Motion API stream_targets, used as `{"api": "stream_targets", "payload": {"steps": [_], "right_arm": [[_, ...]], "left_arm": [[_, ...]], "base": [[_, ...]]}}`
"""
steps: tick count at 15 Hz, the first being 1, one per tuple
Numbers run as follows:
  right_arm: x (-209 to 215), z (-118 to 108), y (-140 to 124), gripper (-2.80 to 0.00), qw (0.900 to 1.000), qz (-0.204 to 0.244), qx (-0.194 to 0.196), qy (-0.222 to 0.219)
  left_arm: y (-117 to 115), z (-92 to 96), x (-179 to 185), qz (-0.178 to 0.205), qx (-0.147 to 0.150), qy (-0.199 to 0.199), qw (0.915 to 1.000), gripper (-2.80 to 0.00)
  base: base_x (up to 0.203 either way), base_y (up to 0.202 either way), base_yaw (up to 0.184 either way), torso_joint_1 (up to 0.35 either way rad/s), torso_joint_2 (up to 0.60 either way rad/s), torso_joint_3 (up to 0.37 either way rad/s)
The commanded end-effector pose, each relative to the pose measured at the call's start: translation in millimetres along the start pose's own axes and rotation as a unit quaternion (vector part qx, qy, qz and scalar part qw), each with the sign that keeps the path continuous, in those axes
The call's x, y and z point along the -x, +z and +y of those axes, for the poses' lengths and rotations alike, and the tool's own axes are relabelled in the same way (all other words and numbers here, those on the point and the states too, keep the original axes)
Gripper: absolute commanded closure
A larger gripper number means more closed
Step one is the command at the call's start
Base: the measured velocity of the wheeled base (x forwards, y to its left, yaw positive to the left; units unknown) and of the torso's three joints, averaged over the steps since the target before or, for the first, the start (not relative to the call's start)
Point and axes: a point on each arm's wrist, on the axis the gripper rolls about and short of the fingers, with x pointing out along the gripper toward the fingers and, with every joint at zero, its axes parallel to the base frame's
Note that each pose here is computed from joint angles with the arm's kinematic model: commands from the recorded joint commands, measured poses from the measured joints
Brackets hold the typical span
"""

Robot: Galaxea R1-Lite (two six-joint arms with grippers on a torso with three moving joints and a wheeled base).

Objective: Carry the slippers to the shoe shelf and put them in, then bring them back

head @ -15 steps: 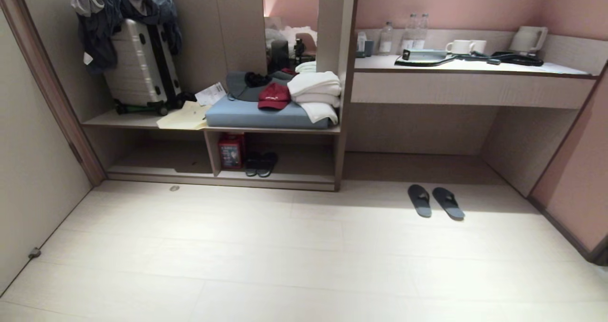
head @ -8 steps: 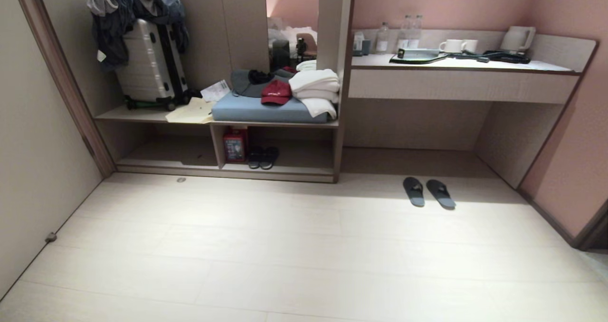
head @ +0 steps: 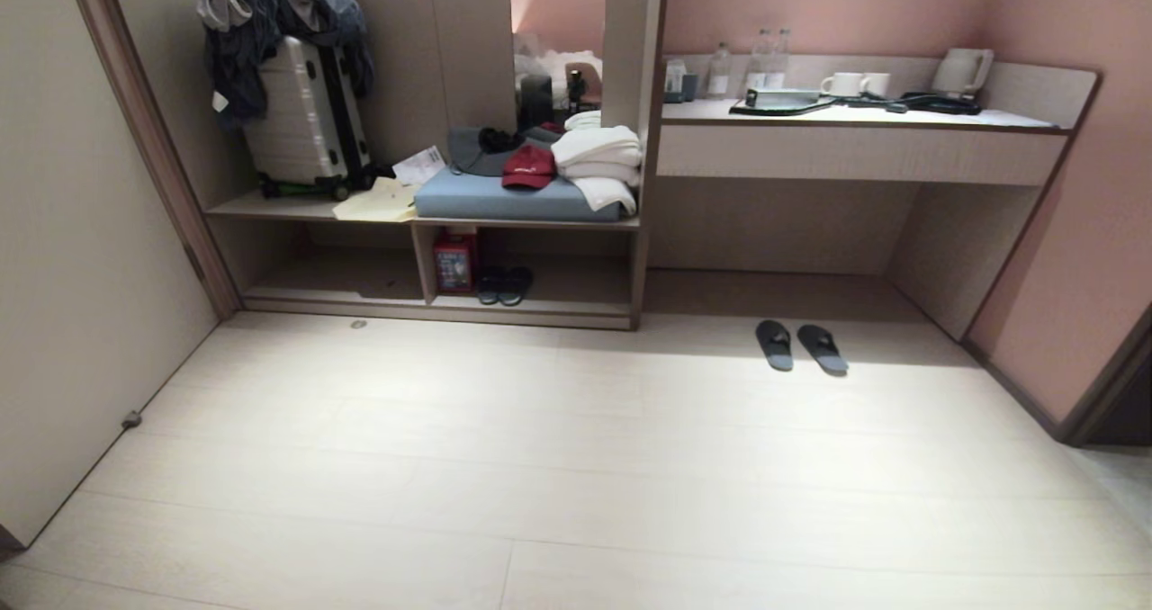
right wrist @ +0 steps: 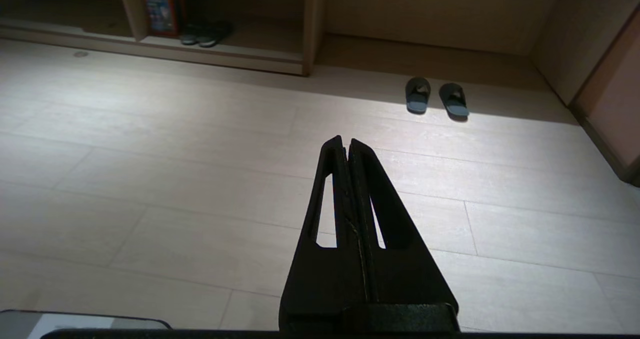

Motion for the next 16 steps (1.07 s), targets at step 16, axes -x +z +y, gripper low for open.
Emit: {"api": "stream_targets", "payload": {"steps": [16], "right_arm": [[-0.3, -0.3, -0.3, 0.0, 1.0, 0.002, -0.003, -0.007]], "left_arm": [[-0.1, 0.0, -0.1, 0.001, 0.0, 0.0, 1.0, 0.0]], "base": [[-0.02, 0.008, 0.0, -0.001, 0.0, 0.001]]}}
